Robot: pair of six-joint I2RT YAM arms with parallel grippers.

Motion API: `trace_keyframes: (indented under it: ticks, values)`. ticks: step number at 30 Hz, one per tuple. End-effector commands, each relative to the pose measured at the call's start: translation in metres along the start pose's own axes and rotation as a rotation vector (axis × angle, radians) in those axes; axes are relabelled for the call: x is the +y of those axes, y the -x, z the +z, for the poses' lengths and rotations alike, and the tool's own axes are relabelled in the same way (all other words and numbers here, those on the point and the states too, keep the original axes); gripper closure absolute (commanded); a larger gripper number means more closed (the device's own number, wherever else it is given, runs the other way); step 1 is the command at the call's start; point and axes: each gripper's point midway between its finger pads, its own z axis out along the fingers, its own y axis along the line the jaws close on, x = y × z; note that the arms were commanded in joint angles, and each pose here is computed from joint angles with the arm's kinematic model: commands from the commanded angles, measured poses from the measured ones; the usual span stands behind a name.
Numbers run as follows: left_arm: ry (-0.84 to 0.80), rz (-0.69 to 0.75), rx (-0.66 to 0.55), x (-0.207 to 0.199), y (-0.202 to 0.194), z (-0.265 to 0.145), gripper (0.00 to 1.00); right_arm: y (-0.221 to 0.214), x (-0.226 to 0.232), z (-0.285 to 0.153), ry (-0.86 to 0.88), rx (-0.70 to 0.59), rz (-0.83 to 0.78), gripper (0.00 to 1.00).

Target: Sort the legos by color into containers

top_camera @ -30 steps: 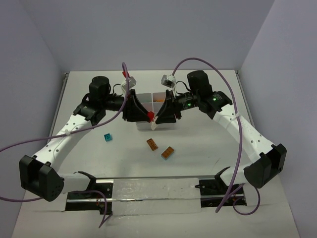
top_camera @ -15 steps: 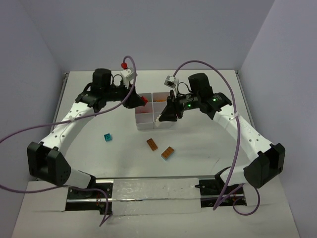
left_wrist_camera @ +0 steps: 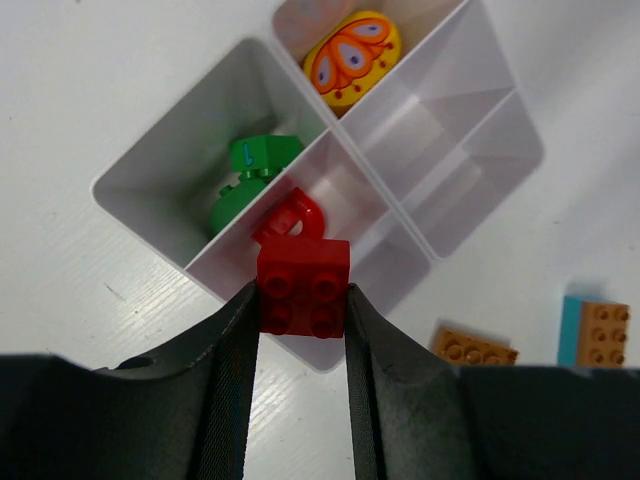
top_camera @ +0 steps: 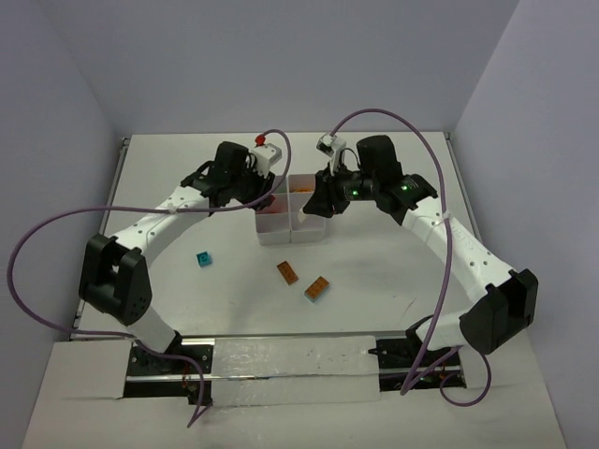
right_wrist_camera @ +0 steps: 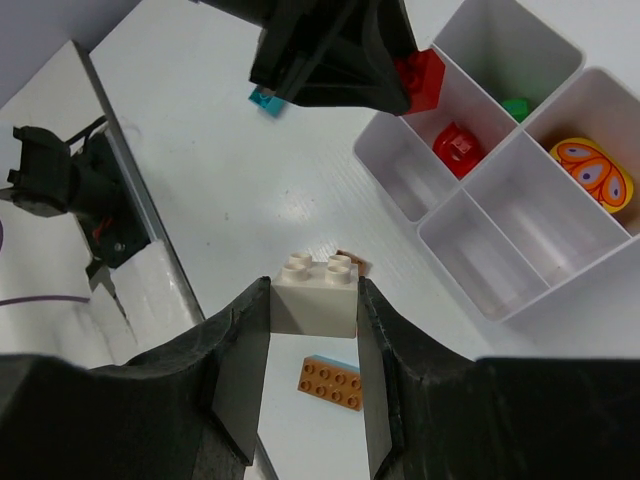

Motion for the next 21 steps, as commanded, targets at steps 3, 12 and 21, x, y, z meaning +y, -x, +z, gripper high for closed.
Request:
trace_keyframes:
  ticks: [3, 12, 21]
  values:
    - [0.083, 0.011, -0.018, 0.012, 0.013, 0.015, 0.88, 0.009, -0.009, 0.0, -0.035, -0.031, -0.008, 1.0]
    - [0.103, 0.036, -0.029, 0.014, 0.022, 0.02, 0.62, 0.007, -0.01, 0.001, -0.037, -0.023, -0.006, 1.0]
    - [0.095, 0.041, -0.059, 0.007, 0.036, 0.006, 0.24, 0.01, -0.026, 0.001, -0.106, -0.041, 0.039, 1.0]
